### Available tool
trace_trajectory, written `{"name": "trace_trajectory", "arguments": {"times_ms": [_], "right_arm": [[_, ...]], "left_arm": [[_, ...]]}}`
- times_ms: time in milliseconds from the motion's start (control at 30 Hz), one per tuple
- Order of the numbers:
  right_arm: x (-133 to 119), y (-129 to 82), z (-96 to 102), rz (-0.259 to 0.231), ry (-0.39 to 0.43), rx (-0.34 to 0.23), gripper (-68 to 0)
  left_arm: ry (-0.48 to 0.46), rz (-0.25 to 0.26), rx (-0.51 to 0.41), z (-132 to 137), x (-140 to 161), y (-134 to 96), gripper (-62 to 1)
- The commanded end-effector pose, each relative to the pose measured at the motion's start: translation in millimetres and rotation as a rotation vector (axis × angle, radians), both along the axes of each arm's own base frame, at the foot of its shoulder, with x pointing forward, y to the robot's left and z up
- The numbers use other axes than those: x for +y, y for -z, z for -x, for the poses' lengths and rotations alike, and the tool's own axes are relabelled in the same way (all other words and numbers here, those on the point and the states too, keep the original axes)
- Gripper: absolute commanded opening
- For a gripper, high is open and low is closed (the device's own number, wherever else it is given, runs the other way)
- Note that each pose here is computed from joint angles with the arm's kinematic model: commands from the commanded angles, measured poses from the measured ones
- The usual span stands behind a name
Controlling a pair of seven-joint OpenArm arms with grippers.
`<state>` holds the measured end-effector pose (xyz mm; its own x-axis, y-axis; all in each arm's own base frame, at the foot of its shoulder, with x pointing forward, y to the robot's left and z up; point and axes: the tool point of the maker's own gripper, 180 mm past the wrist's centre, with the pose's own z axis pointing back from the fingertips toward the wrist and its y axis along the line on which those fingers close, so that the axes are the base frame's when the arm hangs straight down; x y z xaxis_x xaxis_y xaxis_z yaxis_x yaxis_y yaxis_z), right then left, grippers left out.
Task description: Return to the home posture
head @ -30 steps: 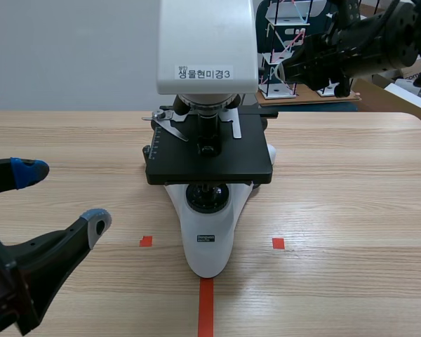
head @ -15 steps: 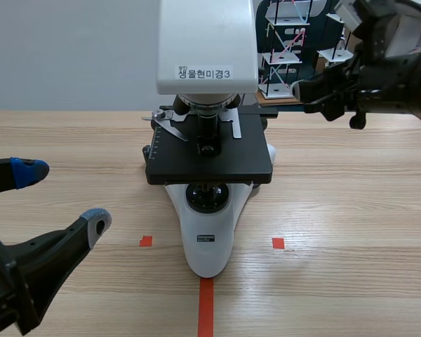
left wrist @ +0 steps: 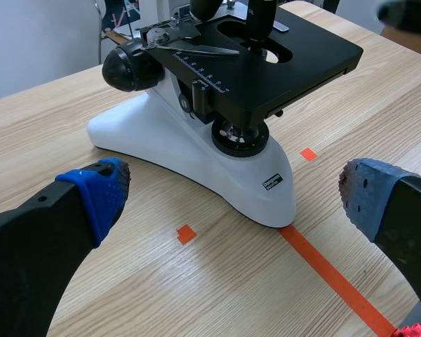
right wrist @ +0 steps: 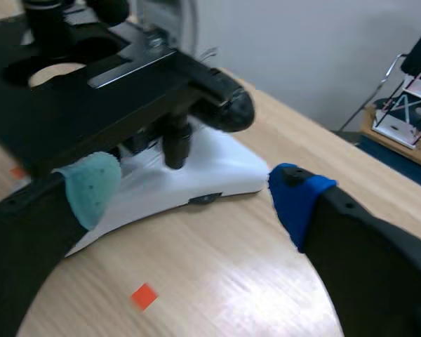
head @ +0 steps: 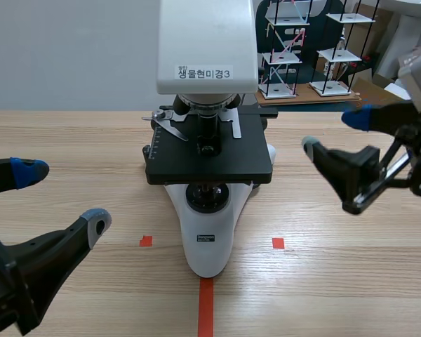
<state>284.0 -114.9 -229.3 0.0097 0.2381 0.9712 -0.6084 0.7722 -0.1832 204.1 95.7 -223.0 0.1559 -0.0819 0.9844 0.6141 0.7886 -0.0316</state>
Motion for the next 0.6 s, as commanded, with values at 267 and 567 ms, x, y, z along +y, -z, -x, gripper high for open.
{"name": "trace_trajectory", "arguments": {"times_ms": [267, 567], "right_arm": [[10.9, -26.5, 58.1, -0.007, 0.001, -0.142, -8.0], [15.1, -29.7, 79.6, 0.0, -0.017, -0.112, -8.0]], "left_arm": [[-0.002, 0.02, -0.027, -1.3, -1.7, -9.4, 1.4], [-0.003, 0.02, -0.027, -1.4, -1.6, -9.4, 1.4]]}}
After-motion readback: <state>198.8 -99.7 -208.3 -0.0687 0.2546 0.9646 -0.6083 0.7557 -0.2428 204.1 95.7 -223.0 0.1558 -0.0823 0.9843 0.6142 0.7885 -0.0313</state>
